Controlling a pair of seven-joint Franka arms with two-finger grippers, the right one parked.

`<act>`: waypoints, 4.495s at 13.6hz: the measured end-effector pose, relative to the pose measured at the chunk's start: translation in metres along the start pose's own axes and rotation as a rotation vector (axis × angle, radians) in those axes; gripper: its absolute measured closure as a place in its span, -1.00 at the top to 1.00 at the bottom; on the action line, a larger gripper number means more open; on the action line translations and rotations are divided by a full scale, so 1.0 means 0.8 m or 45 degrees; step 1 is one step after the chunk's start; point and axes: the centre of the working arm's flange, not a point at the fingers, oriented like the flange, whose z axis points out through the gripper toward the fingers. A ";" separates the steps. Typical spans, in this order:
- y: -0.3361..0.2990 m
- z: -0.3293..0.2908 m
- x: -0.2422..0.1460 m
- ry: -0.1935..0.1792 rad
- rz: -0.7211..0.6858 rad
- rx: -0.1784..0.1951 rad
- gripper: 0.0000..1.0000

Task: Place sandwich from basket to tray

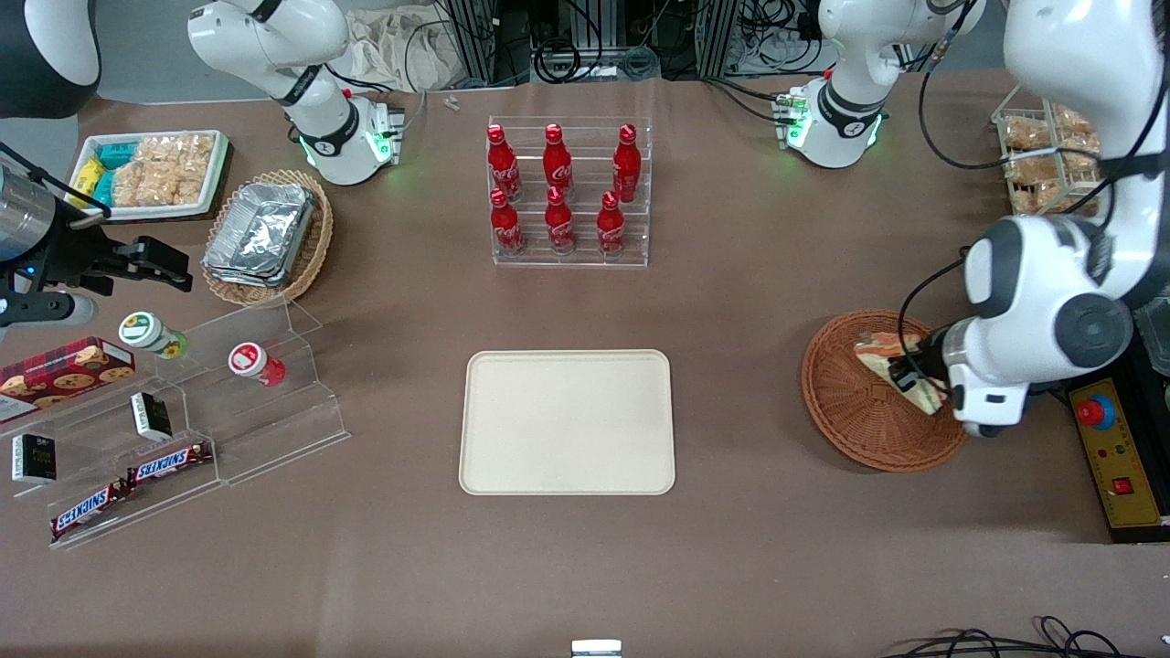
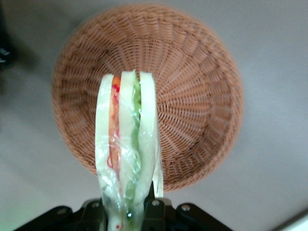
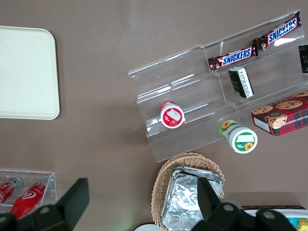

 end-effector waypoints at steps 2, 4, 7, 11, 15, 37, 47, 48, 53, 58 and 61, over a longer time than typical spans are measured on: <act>-0.003 -0.077 -0.018 0.022 0.026 -0.014 -0.67; 0.005 -0.136 -0.040 0.041 0.094 -0.032 -0.67; 0.052 -0.165 -0.083 0.069 0.307 -0.071 -0.67; 0.174 -0.120 -0.171 0.092 0.747 -0.156 -0.67; 0.290 -0.013 -0.247 0.149 0.983 -0.172 -0.67; 0.315 -0.043 -0.202 0.136 0.875 -0.137 0.99; 0.051 -0.223 -0.079 0.195 0.896 0.001 0.98; 0.036 -0.226 -0.069 0.186 0.906 0.008 0.98; -0.009 -0.224 -0.030 0.151 0.830 0.022 1.00; -0.040 -0.219 -0.007 0.103 0.798 0.035 1.00; -0.066 -0.222 0.011 0.101 0.812 0.036 1.00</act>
